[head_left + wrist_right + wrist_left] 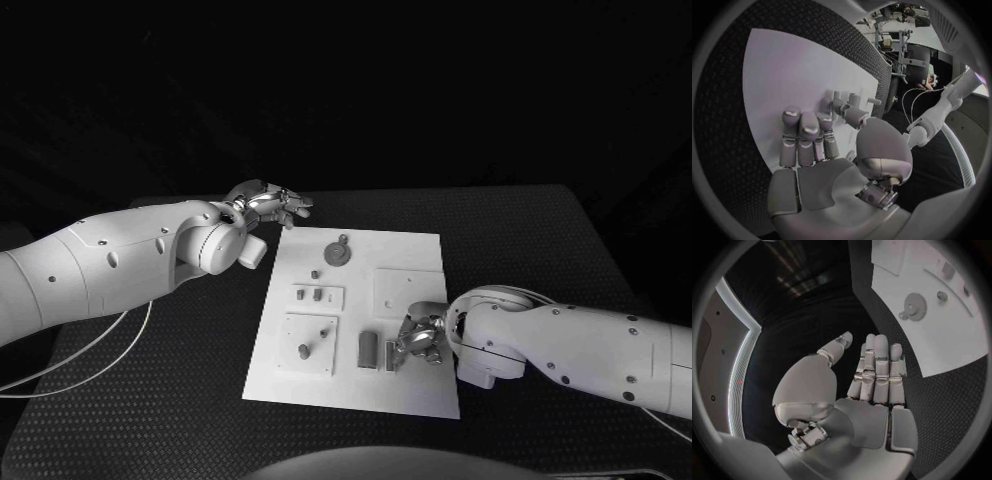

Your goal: Assemble the parts on the task board

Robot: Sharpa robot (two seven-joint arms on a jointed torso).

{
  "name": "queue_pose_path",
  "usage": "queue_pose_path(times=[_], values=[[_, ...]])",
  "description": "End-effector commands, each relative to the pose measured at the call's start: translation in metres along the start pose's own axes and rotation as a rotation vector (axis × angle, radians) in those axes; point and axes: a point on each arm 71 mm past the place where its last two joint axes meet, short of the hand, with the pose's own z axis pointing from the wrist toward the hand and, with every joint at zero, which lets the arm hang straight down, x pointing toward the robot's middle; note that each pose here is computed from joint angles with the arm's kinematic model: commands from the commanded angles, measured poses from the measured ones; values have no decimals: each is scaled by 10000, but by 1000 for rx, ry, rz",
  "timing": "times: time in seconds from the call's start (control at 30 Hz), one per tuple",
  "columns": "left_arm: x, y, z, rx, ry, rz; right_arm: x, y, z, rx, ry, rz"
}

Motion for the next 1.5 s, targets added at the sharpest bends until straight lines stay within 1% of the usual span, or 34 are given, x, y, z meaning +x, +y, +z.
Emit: queue_pose_path(times=[0.03,0.1,0.13,0.23,0.33,0.47,0.53,0.63,0.7,0.8,0.83,0.87,0.9,0.97,1.03,1.07,1.1,1.17,1.3,1.33,1.37,1.5], values=[[6,-16,1,8,1,4,15,-13,6,-9,-1,-15],[8,-17,3,9,2,4,14,-27,-3,-14,1,-3],[7,-17,3,9,1,4,16,-33,-11,-29,9,5],[-2,-15,5,9,-2,4,44,-84,-47,-41,61,34],[-18,-12,7,9,-7,5,23,-135,-115,-49,81,34],[-31,-11,17,10,-17,-2,-128,-180,-205,-72,73,45],[-47,-5,16,5,-32,-2,-200,-191,-236,-88,69,62],[-60,1,26,-2,-37,-22,-417,-209,-309,-125,38,96],[-76,0,41,3,-38,-30,-627,-219,-347,-197,2,140],[-112,3,61,9,-35,-54,-944,-236,-379,-333,-59,283],[-122,0,71,12,-35,-57,-1029,-245,-381,-360,-83,314],[-132,-14,87,18,-34,-57,-1168,-250,-388,-396,-123,349],[-143,-28,98,24,-32,-63,-1279,-267,-387,-423,-160,368],[-172,-48,114,30,-29,-77,-1513,-307,-370,-454,-248,396],[-194,-65,140,38,-31,-81,-1699,-376,-335,-472,-313,432],[-196,-79,167,44,-29,-88,-1810,-438,-313,-478,-355,461],[-197,-85,180,46,-27,-92,-1862,-465,-305,-479,-375,478],[-212,-104,225,58,-28,-103,-2027,-551,-290,-493,-439,525],[-263,-111,298,70,-26,-124,-2211,-619,-266,-514,-522,597],[-281,-110,316,69,-27,-138,-2240,-634,-260,-521,-542,616],[-303,-112,349,72,-29,-162,-2268,-661,-240,-532,-573,640],[-347,-121,368,110,-15,-172,-2311,-680,-189,-555,-636,705]])
